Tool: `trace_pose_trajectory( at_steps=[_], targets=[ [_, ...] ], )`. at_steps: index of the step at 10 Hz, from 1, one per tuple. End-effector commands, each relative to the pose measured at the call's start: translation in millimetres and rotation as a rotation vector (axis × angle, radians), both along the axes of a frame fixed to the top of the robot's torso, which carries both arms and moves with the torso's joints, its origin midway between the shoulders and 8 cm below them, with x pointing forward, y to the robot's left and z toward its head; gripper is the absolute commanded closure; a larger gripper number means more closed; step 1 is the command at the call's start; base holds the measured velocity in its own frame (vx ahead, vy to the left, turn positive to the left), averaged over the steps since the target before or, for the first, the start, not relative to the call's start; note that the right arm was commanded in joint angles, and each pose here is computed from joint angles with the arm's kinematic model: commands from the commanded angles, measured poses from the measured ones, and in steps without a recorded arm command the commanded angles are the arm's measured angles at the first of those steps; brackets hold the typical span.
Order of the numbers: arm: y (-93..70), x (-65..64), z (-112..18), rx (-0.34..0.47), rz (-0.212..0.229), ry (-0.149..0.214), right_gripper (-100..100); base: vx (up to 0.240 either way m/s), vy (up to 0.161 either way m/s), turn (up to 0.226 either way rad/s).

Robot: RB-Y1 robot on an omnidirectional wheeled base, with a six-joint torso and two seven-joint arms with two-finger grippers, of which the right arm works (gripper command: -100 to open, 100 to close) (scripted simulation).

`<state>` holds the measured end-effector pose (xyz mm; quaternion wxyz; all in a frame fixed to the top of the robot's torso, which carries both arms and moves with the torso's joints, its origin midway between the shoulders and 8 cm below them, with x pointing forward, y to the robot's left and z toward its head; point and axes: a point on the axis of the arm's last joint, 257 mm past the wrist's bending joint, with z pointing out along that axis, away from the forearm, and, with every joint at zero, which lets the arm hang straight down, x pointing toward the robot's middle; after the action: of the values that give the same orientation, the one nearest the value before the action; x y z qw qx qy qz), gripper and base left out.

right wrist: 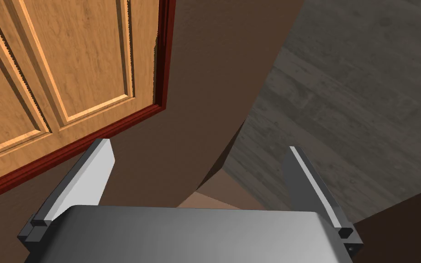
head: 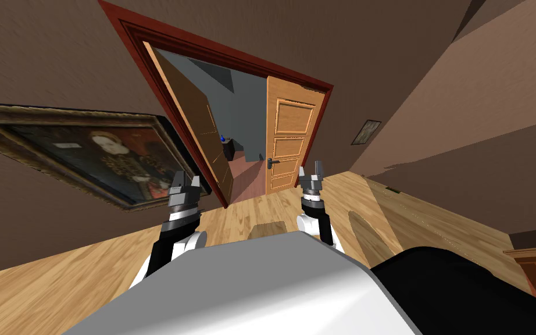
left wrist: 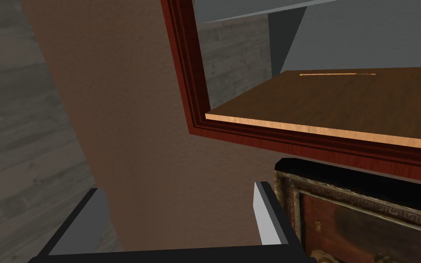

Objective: Push the door open

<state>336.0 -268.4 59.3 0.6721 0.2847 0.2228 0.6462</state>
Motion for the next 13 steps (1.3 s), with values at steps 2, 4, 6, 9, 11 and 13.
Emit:
trace_pose_trajectory(
  at_steps=[2, 4, 6, 9, 11, 13],
  targets=[
    [3.4, 14.0, -13.9, -0.005, 0.019, 0.028, -100, 0.049, -0.006, 0.009],
    [6.1, 25.0, -25.2, -0.009, 0.034, 0.051, -100, 0.066, -0.013, 0.009],
    [9.4, 39.1, -39.9, -0.014, 0.052, 0.08, -100, 0.072, -0.013, 0.01],
    [15.5, 62.2, -62.4, -0.025, 0.084, 0.125, -100, 0.084, -0.016, 0.013],
    [17.1, 73.2, -77.1, -0.028, 0.095, 0.155, -100, 0.079, -0.01, 0.01],
    [21.5, 89.4, -91.6, -0.038, 0.118, 0.185, -100, 0.071, -0.009, 0.011]
  ],
)
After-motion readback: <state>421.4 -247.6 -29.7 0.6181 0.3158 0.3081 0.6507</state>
